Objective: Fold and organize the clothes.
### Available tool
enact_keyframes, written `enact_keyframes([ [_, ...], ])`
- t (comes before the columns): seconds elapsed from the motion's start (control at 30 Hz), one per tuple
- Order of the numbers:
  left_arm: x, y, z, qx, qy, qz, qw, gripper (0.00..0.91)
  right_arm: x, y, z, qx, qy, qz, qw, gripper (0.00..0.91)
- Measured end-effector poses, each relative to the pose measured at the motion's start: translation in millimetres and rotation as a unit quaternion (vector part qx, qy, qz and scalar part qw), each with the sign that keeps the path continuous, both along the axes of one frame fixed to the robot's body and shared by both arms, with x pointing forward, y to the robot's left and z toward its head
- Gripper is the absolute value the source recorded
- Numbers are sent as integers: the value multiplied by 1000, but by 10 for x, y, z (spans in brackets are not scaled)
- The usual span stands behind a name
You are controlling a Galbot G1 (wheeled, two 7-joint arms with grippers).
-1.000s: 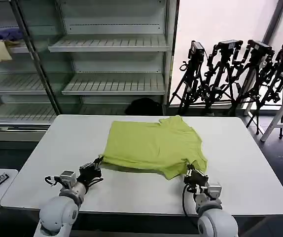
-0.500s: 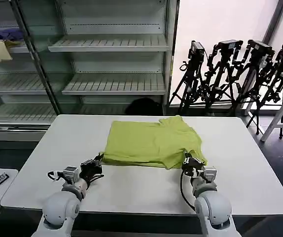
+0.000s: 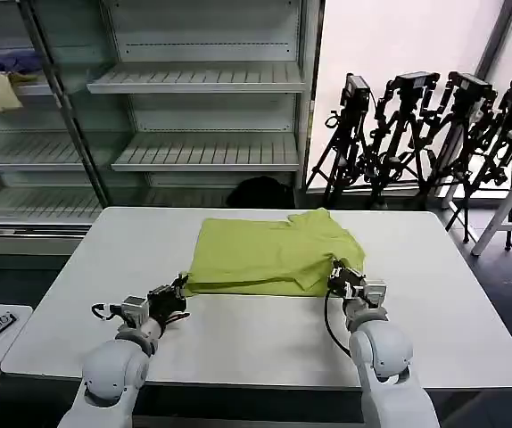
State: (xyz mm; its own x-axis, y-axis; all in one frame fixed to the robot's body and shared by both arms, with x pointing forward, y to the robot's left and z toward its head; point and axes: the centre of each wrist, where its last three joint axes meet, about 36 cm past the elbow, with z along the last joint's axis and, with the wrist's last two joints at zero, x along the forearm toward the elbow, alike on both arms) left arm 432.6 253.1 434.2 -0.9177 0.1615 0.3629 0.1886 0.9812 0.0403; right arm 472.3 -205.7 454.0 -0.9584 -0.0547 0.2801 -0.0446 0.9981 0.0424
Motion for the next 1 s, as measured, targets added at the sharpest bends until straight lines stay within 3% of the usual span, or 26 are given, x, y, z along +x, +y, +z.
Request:
enact_keyframes([
  [0.03, 3, 0, -2, 1, 0, -1, 1000, 40, 8, -2, 0, 0, 0, 0, 1000, 907],
  [0.07, 5, -1, -2, 2, 0, -1, 1000, 907, 17, -5, -1, 0, 0, -1, 1000, 907],
  [0.67, 33, -44, 50, 13, -11, 4, 1000, 907, 39, -96, 8, -10, -2, -17, 1000, 907],
  [1.0, 84, 3, 122, 19, -23, 16, 999, 907, -276, -262, -43, -15, 5, -20, 1000, 907],
])
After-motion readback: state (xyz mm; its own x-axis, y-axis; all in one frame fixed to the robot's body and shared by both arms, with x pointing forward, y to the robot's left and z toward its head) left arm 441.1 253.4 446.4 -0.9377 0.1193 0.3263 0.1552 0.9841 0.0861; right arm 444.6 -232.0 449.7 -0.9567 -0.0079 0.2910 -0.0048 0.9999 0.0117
